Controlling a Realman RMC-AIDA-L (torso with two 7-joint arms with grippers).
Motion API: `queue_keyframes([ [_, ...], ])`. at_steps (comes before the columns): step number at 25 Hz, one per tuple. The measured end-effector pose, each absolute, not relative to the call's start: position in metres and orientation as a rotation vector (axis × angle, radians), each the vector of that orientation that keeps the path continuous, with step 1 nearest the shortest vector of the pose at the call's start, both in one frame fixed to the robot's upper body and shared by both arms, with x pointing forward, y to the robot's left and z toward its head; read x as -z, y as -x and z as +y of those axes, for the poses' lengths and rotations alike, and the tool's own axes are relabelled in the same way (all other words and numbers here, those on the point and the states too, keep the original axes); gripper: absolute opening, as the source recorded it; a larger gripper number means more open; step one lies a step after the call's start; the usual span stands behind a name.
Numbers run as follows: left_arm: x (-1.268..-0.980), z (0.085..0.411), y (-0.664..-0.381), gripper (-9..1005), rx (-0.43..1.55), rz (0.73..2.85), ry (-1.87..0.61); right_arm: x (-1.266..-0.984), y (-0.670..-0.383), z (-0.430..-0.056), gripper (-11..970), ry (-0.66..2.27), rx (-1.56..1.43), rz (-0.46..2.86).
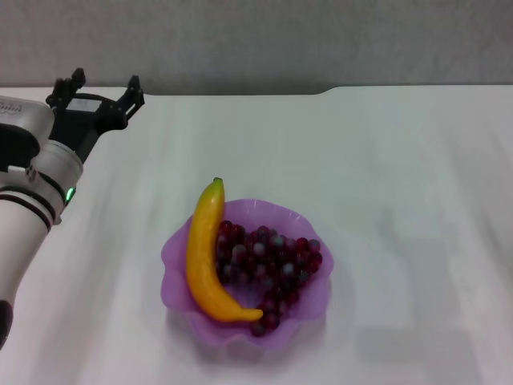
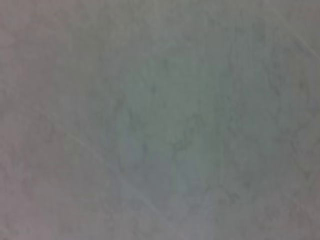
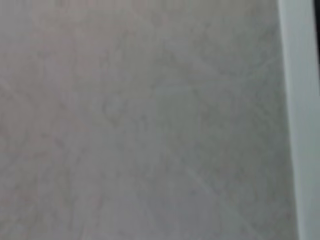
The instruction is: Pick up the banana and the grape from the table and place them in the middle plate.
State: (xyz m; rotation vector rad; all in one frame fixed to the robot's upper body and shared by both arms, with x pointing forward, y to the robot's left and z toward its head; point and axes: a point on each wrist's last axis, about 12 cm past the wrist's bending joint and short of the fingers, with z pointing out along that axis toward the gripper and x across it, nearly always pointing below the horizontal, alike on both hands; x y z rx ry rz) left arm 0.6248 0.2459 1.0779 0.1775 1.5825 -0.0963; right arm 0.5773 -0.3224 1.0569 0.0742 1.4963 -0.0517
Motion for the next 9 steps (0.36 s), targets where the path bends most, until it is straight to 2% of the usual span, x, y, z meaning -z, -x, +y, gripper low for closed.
queue_keyframes([
  [9,-1.0775,0.2551,-0.6309,907,0.06,1.583,-0.143,-1.0573,-0.5755,-0.3276,877,-0.091,0.071,1.473],
])
